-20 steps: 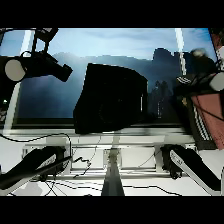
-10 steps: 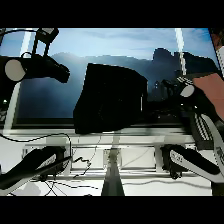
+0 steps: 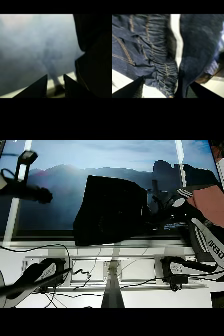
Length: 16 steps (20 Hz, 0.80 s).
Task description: Fold the clothes and pants, and hang the long-sleeved shirts on hangers.
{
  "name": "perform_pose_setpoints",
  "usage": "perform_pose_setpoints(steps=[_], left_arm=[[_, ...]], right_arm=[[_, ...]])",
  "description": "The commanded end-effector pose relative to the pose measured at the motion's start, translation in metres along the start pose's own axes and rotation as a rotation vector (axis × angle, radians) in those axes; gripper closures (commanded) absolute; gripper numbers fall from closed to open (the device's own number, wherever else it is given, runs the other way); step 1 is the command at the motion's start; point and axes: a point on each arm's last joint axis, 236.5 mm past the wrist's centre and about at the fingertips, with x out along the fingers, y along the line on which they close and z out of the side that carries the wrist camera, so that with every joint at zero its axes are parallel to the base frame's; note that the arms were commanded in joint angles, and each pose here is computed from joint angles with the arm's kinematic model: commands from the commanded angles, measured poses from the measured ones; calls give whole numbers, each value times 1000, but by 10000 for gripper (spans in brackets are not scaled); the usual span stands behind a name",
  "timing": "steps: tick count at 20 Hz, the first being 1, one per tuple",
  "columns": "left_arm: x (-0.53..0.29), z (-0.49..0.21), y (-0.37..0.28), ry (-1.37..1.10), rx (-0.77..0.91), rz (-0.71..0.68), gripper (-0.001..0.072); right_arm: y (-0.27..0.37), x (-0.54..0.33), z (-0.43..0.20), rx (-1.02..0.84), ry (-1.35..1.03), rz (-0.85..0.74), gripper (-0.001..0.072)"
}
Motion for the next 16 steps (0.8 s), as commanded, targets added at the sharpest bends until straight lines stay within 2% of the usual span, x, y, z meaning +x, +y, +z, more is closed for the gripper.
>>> perform_pose_setpoints(steps=[1, 2, 3, 4, 5, 10, 16], left_arm=[[24, -59, 5, 124, -169, -143, 454], [37, -72, 6, 145, -207, -154, 322], [52, -86, 1, 178, -232, -179, 137], [65, -100, -8, 220, -246, -211, 93], [79, -113, -20, 262, -258, -247, 93], [119, -139, -77, 396, -190, -462, 93], [140, -162, -81, 527, -217, -505, 99]], right_arm=[[8, 6, -7, -74, 33, 21, 206], [10, 7, -10, -91, 46, 21, 321], [11, 9, -11, -98, 49, 18, 443], [13, 10, -11, -105, 50, 17, 627], [14, 11, -11, -109, 48, 16, 676], [16, 12, -8, -124, 37, 22, 676], [26, 11, 1, -108, -1, 58, 677]])
